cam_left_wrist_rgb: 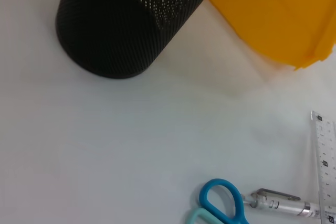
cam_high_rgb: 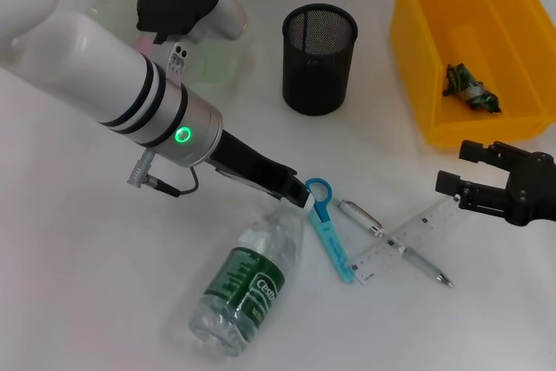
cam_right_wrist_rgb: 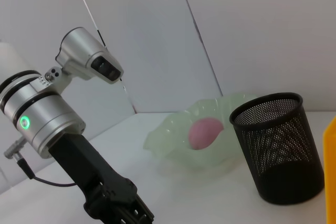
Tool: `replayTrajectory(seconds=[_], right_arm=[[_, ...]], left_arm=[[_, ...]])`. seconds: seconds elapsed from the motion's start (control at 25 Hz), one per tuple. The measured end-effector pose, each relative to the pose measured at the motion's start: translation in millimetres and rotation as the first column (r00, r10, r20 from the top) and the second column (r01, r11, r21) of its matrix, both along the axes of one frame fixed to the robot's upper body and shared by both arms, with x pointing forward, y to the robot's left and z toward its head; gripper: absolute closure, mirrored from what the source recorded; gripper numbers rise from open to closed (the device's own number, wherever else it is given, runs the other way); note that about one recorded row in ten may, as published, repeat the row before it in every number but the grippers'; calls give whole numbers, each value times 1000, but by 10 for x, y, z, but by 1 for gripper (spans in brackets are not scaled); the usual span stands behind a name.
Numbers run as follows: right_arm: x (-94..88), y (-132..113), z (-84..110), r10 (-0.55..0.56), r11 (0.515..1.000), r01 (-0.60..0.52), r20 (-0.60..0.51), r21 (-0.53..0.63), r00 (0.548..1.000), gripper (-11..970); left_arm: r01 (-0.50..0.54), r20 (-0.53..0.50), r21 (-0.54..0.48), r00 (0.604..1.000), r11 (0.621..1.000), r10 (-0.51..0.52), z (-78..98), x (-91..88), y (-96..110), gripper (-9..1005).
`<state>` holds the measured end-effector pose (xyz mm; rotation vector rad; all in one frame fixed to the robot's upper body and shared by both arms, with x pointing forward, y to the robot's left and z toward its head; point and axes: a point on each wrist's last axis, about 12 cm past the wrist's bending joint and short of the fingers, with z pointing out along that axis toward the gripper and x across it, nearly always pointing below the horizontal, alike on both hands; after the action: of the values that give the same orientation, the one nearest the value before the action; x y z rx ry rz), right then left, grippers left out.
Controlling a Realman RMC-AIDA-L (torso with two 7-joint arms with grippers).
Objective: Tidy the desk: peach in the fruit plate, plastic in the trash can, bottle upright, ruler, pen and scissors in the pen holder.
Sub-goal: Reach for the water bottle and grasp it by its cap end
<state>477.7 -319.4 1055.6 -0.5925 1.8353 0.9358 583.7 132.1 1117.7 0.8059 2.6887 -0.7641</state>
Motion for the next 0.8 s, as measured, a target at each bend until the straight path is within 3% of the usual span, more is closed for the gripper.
replayTrajectory(seconds=[0.36,0.48,0.72,0.8], right_arm=[[-6,2,-8,4,1000,-4,-6,-4,1000,138],[-6,2,-7,5,1000,-5,-6,-5,1000,139],[-3,-12,-3,-4,1000,4,-4,-3,1000,139],[-6,-14,-4,-4,1000,4,-4,-3,1000,139]], left_arm=[[24,7,3,1000,1000,-24,8,-3,-11,767],[56,44,0,997,998,-55,124,8,-54,870],[132,86,-37,988,991,-128,238,0,-115,998],[149,99,-43,985,988,-144,257,-1,-131,959]])
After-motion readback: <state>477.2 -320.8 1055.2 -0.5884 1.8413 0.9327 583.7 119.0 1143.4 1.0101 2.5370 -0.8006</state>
